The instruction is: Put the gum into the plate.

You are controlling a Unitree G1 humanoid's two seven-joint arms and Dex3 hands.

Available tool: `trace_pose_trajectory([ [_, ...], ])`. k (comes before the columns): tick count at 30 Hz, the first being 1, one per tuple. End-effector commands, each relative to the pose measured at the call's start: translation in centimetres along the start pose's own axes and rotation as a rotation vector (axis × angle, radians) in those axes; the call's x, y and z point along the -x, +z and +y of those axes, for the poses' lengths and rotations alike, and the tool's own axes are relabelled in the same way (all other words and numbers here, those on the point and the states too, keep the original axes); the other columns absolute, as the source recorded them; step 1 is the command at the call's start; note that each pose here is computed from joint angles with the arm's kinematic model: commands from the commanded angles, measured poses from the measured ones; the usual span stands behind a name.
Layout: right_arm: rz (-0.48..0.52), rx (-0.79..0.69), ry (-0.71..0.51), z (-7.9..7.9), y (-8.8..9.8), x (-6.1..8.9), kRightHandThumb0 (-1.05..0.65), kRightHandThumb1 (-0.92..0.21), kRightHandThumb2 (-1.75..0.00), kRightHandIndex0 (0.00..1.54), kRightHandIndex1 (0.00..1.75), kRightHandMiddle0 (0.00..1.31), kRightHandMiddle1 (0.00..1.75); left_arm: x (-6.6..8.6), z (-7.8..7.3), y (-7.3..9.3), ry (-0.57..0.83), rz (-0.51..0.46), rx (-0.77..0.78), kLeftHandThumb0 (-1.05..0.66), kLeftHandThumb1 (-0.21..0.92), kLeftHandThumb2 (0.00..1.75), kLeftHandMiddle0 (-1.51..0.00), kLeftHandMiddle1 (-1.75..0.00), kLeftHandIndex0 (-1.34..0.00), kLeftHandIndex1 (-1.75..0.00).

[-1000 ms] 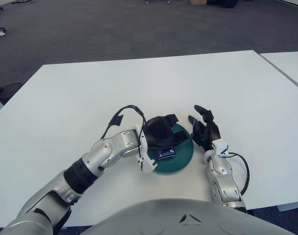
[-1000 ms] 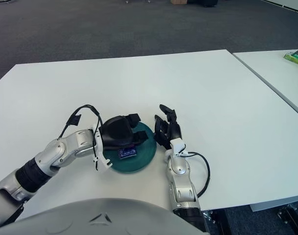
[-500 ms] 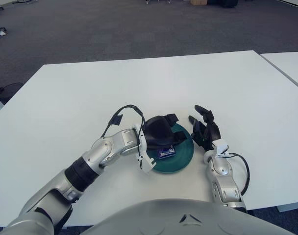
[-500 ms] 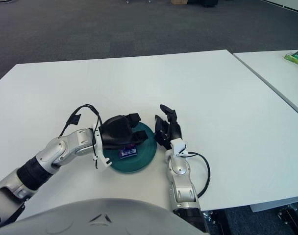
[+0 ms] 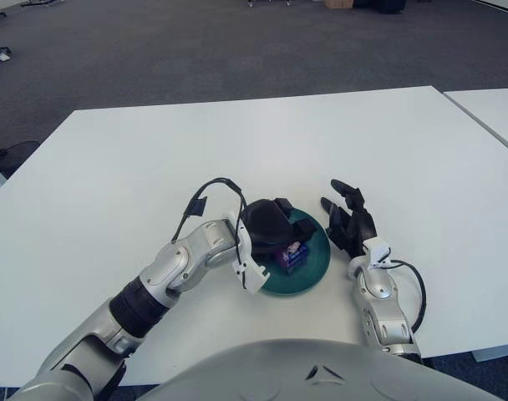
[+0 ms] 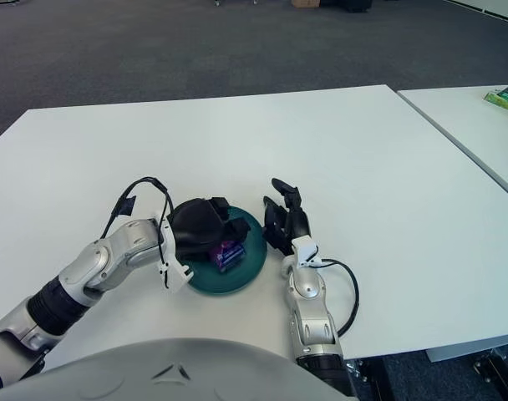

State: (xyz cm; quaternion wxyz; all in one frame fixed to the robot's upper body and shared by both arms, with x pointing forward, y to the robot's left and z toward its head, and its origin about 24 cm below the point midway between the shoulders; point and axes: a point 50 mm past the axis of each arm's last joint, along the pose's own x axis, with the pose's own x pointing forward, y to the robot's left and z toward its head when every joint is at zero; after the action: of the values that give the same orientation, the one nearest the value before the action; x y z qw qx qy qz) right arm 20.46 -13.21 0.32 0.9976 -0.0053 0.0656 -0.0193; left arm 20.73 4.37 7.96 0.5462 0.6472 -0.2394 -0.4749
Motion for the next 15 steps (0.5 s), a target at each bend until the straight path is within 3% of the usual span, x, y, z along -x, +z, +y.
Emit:
trace_pose_trajectory([
  [1, 0.119, -0.020, 0.003, -0.03, -1.87, 0.59, -0.60, -0.92, -0.80, 0.57, 0.00, 0.03, 0.74, 0.25, 0.75, -0.44, 0.005, 0.015, -0.022, -0.76, 0.92, 0.63, -0.41, -0.06, 0.00, -0.67],
  [15, 0.110, -0.023, -0.017, 0.06, -1.65, 0.41, -0.58, -0.92, -0.81, 0.59, 0.02, 0.03, 0.75, 0.89, 1.32, -0.52, -0.013, -0.031, -0.014, -1.03, 0.92, 0.82, -0.23, 0.00, 0.00, -0.34],
])
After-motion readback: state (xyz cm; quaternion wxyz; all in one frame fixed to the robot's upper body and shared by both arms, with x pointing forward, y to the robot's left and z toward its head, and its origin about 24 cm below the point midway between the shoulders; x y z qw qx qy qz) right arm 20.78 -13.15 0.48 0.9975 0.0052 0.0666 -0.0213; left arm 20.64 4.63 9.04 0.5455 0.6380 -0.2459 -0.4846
